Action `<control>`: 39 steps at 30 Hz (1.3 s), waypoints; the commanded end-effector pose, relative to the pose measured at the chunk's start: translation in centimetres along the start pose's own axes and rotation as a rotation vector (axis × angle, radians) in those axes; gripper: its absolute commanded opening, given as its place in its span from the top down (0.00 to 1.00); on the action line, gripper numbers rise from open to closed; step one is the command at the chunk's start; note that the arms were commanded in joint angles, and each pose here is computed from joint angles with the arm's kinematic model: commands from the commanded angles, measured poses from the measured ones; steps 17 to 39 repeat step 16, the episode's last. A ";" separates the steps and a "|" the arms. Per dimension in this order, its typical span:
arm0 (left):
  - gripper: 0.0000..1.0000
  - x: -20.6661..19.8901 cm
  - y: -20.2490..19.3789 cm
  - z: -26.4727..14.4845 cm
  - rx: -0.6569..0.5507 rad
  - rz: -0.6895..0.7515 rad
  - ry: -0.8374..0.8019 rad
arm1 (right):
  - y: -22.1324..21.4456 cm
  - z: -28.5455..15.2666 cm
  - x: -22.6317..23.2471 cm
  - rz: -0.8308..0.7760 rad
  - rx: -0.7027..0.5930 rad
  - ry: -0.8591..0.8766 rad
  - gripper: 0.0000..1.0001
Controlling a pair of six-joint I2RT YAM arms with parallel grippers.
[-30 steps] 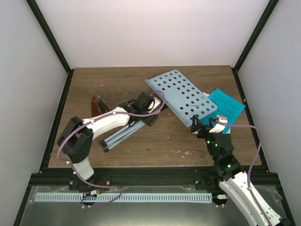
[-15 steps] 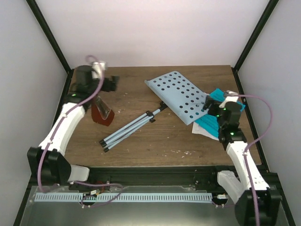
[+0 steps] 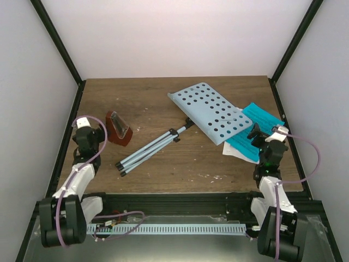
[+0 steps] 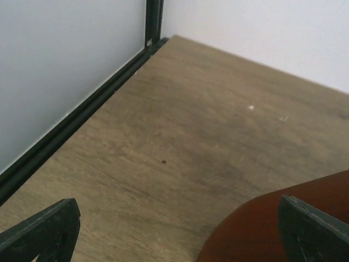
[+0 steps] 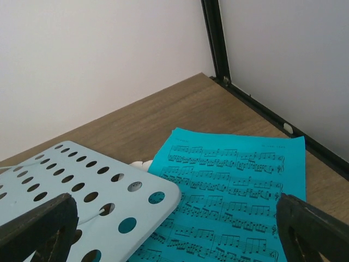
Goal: Pack up the instrument practice props
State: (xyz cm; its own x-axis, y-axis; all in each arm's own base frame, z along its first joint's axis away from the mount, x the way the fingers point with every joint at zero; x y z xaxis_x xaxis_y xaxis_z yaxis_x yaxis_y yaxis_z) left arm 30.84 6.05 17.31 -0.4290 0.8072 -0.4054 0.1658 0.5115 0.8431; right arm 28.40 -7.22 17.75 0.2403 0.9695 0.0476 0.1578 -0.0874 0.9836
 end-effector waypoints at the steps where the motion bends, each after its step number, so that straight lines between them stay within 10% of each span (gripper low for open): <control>1: 0.00 -0.7 1.5 1.4 -0.119 0.006 -0.030 | 3.1 -0.7 -0.1 -0.048 -0.214 -0.009 0.00; 39: 0.03 -2.5 -2.2 4.0 -0.073 0.100 -0.224 | -0.2 2.5 2.4 -0.174 -0.179 0.134 0.00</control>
Point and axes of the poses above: each gripper's point midway between its finger pads, its own z axis out along the fingers, its own x axis along the line the jaws close on, y = z × x, the point moved 3 cm from there along -z, back along the fingers, and after that the axes turned 15 degrees about -z, right-handed, at the moved point
